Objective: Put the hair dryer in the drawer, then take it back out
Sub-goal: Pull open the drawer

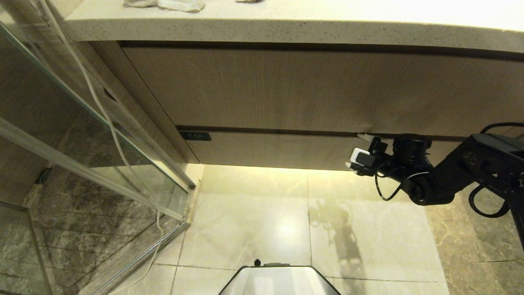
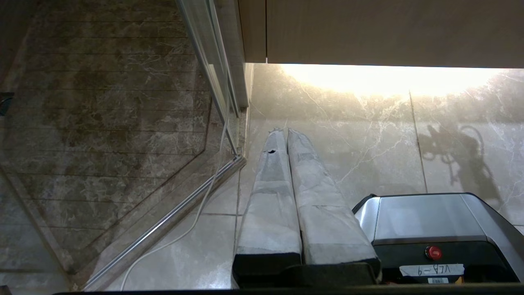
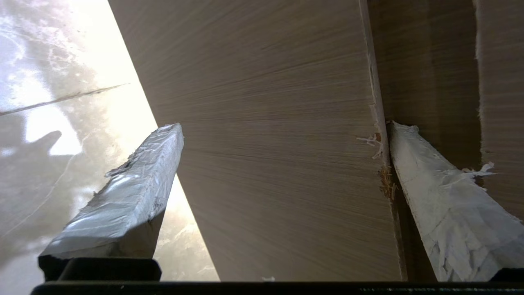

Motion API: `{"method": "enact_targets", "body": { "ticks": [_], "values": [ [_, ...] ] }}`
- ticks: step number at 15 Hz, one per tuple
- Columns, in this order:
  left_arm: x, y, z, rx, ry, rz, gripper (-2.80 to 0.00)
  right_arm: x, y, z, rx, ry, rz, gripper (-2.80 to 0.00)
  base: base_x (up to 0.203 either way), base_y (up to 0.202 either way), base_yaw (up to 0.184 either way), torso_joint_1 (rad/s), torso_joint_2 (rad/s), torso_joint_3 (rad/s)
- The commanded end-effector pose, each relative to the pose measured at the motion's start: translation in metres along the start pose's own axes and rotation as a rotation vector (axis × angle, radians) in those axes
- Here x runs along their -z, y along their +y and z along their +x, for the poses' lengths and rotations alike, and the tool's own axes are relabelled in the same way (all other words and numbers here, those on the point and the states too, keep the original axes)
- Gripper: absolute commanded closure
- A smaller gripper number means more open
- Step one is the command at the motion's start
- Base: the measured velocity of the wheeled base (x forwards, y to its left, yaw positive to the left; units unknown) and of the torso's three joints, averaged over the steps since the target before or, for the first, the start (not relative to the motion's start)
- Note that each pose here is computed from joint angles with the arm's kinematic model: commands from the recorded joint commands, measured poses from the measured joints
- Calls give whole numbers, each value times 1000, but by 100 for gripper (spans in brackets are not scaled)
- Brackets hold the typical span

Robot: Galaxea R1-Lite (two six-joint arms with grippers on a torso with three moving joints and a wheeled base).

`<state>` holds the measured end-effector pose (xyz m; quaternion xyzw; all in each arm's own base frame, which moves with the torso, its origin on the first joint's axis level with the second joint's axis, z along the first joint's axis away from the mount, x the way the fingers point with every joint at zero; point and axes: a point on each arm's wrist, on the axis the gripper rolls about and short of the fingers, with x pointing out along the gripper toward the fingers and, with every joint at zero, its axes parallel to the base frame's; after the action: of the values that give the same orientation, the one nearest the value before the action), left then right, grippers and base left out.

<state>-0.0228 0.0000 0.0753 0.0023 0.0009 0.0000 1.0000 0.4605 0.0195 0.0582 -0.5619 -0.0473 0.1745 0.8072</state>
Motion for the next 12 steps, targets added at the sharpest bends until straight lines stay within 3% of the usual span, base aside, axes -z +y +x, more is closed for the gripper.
{"method": "enact_targets", "body": {
  "ticks": [1,7,12],
  "values": [
    [0,0,0,0,1,0,0,7,8,7,-5,2,-4,-280,0,0,0,0,0,0],
    [0,0,0,0,1,0,0,16,14,6,-26,25,19,-280,0,0,0,0,0,0],
    [0,0,0,0,1,0,0,12,9,0,-122,75,87,-280,0,0,0,0,0,0]
  ]
}}
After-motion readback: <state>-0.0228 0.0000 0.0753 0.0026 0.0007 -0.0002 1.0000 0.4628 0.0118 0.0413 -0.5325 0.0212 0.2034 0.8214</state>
